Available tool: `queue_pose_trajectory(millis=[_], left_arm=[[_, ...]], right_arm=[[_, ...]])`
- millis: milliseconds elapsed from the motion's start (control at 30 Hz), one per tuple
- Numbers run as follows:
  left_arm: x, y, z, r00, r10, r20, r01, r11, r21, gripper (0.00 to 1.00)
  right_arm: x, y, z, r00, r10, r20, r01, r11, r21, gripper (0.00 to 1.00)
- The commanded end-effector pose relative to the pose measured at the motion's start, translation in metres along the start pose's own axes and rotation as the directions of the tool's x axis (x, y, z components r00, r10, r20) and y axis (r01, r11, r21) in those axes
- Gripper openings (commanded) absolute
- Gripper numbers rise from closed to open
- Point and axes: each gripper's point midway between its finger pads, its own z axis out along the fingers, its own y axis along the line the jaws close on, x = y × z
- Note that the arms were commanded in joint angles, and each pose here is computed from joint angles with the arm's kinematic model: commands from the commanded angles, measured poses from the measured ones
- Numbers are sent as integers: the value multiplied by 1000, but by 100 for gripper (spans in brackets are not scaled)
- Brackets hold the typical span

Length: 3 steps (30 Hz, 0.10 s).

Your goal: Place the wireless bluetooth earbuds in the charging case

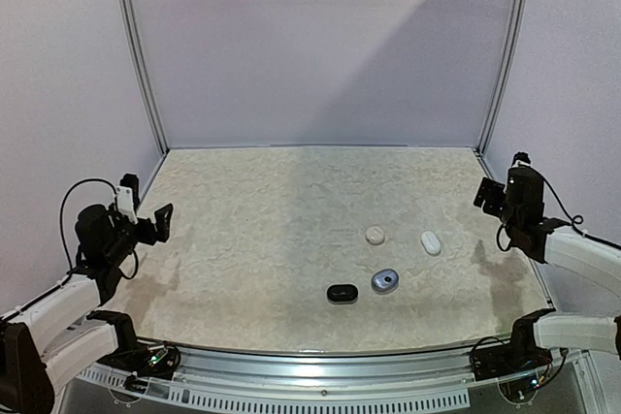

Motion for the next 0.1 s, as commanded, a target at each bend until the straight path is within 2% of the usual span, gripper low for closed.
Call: queue_pose_trajectory(millis=[0, 67], left_arm=[[12, -4, -1, 1000, 8, -30, -8, 1000, 27, 99], [11, -4, -2, 1000, 10, -25, -10, 1000, 29, 99]], right_arm=[[-1, -14, 0, 995, 60, 81, -65, 996, 60, 99], [-2, -16, -1, 994, 60, 88, -66, 996, 63, 99]])
